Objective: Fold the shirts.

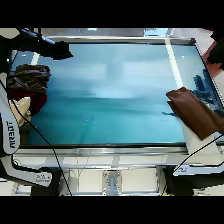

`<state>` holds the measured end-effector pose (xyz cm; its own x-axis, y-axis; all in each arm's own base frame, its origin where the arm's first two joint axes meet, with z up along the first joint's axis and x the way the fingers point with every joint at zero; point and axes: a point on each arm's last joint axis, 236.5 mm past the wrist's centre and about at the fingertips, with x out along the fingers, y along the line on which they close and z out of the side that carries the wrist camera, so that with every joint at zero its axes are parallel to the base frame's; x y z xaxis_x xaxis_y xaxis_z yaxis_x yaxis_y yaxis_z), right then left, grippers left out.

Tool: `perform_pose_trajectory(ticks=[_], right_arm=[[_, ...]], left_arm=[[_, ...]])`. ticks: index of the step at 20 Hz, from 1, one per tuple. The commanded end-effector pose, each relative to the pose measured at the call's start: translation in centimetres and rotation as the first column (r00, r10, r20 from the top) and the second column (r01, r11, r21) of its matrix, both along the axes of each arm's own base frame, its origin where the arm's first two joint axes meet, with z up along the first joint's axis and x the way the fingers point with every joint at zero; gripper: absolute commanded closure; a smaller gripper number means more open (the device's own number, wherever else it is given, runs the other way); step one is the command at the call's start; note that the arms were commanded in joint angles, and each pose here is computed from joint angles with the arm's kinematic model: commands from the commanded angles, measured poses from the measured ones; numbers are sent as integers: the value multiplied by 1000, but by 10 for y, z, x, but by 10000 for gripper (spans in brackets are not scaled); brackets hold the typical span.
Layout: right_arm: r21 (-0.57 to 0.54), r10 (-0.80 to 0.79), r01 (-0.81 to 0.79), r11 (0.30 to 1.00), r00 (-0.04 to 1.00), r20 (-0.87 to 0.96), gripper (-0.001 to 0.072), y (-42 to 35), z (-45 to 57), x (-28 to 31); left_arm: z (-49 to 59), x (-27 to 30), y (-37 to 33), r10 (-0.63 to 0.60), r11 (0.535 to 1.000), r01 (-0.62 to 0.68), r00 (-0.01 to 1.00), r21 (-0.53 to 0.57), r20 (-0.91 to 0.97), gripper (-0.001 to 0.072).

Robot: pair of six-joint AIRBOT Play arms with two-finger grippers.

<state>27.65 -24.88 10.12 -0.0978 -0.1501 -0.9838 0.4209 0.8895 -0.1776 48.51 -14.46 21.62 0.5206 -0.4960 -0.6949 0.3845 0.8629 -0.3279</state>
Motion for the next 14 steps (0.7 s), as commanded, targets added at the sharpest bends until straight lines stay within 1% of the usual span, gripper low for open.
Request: perform_pose_trajectory(ticks=[1,2,3,4,5,6,7,9,10,12,14], right_arm=[[2,0,0,1000,999,46,258,7,5,12],[27,17,-20,999,992,123,259,15,10,30],[87,26,-47,995,973,231,265,34,16,56],[174,41,-108,979,935,353,266,62,22,87],[289,54,-220,932,871,489,266,105,36,120],[370,56,-349,861,788,612,266,149,57,148],[386,71,-480,788,694,716,266,186,78,168],[334,126,-627,704,573,810,266,233,99,188],[298,172,-667,683,543,822,266,250,100,192],[219,287,-714,665,515,808,266,273,88,196],[149,373,-719,679,512,774,266,279,76,201]], left_arm=[[0,0,0,1,1000,-1,1000,0,-1,696],[0,1,0,2,1000,-2,1000,-1,1,696],[0,1,0,3,1000,-3,1000,-2,3,696],[1,2,0,4,1000,-4,1000,-2,6,696],[1,3,0,5,1000,-5,1000,-3,8,696],[0,3,0,5,1000,-5,1000,-3,5,696],[-3,2,0,5,1000,-5,1000,-4,-4,696],[-16,-1,0,15,1000,-16,999,-9,-50,696],[-23,-2,0,17,1000,-18,997,-9,-73,696],[-30,-5,0,14,1000,-15,995,-5,-100,696],[-31,-5,0,21,1000,-22,994,-9,-107,685]])
